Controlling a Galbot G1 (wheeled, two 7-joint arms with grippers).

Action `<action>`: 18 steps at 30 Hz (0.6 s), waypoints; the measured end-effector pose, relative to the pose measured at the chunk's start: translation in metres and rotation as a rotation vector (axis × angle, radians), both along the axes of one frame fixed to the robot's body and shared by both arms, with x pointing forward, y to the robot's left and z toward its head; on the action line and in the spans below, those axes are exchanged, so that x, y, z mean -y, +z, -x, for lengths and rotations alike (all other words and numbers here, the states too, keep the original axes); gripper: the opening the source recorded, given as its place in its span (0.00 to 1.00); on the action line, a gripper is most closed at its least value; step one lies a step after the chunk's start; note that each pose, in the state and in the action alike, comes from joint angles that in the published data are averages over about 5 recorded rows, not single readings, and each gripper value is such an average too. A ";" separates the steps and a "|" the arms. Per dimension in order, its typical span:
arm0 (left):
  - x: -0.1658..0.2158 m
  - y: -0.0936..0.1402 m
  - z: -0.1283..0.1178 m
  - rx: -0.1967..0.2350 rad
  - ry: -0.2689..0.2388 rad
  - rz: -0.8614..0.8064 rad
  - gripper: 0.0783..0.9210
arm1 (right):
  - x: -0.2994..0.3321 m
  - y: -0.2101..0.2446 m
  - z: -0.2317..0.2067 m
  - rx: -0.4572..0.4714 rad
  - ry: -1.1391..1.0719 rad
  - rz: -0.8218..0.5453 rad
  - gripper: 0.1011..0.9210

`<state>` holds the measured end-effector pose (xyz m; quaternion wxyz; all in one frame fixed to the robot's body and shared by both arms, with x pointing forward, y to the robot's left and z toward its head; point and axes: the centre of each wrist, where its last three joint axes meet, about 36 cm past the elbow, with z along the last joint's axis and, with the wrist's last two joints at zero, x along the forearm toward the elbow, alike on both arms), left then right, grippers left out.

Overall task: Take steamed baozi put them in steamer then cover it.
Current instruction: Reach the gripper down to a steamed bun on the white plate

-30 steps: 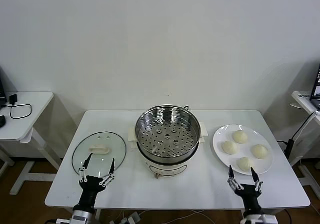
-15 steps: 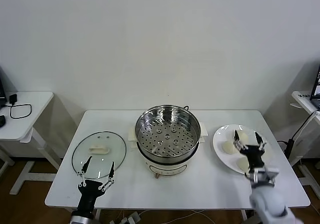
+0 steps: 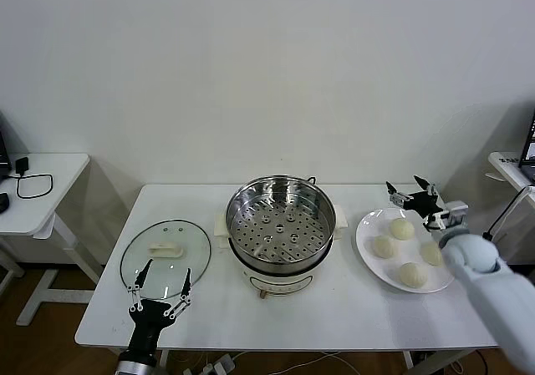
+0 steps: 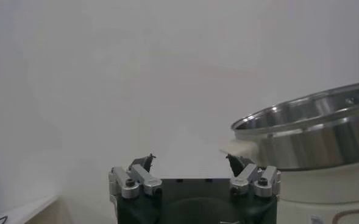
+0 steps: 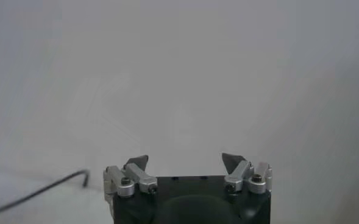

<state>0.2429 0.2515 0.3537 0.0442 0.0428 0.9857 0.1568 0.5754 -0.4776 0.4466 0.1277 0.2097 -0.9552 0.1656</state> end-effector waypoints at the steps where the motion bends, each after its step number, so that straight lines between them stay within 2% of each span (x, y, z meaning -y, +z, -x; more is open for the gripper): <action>1: 0.000 0.000 0.000 0.000 0.001 0.001 0.88 | 0.006 0.005 -0.007 -0.024 0.048 0.034 0.88; 10: 0.001 0.001 0.000 -0.001 0.012 0.006 0.88 | 0.047 0.052 -0.058 -0.257 0.389 0.345 0.88; 18: 0.000 0.001 0.000 -0.003 0.019 0.007 0.88 | 0.048 0.077 -0.092 -0.450 0.550 0.578 0.88</action>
